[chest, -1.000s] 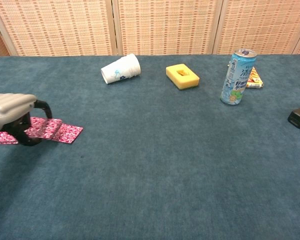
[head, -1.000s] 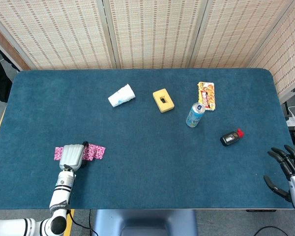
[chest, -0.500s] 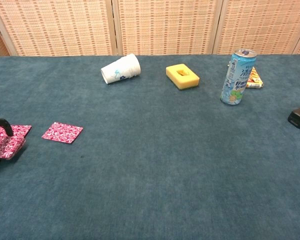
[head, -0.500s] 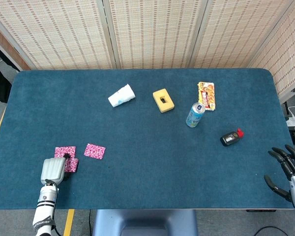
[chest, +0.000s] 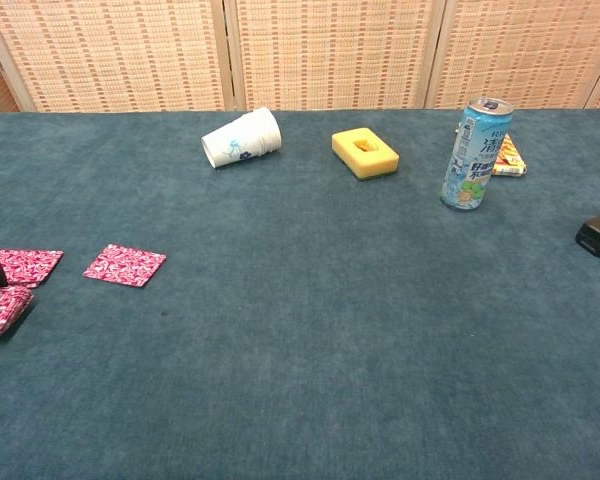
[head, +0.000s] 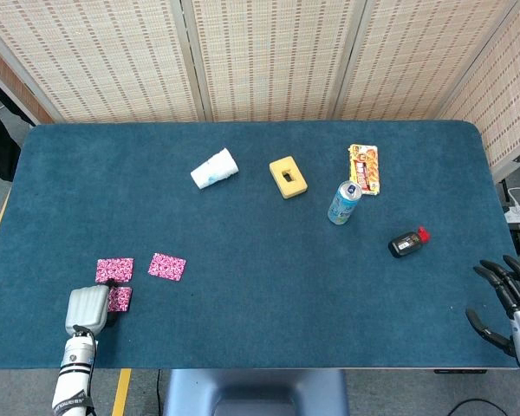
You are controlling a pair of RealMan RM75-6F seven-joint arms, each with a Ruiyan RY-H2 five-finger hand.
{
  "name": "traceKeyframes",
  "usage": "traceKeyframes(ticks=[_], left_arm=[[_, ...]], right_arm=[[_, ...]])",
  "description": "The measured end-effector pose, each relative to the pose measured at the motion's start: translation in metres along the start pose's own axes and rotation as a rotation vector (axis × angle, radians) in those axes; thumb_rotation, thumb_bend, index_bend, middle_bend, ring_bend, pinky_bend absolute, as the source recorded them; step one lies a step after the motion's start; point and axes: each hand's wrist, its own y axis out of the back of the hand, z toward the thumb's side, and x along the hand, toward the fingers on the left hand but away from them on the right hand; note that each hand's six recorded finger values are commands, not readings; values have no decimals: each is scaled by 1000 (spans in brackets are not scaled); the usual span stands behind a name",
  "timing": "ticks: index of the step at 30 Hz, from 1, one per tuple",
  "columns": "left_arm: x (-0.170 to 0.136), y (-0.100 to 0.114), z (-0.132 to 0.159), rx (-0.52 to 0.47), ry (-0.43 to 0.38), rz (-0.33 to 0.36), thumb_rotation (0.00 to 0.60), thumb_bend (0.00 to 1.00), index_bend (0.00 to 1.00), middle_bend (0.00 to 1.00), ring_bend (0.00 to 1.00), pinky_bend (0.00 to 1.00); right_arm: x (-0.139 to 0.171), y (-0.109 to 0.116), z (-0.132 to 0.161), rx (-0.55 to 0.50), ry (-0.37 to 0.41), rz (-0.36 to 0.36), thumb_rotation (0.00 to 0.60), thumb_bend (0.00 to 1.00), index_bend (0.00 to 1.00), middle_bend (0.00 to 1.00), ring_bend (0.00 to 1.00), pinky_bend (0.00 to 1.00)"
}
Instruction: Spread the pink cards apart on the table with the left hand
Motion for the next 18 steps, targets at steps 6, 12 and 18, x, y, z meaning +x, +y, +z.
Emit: traceKeyframes(ticks=[6, 12, 18], left_arm=[[-2, -2, -2, -2, 5, -13, 600, 310, 339, 1000, 1000, 1000], [-3, -4, -1, -5, -2, -30, 600, 309, 276, 1000, 1000, 1000], [-5, -3, -1, -19, -11, -45, 600, 249, 226, 1000, 1000, 1000]], right_arm=[[0, 0, 0, 0, 1, 0, 600, 187, 211, 179, 84, 278], [1, 0, 0, -1, 1, -2, 600, 187, 210, 179, 84, 278], [1, 0, 0, -2, 2, -3, 600, 187, 211, 179, 84, 278]])
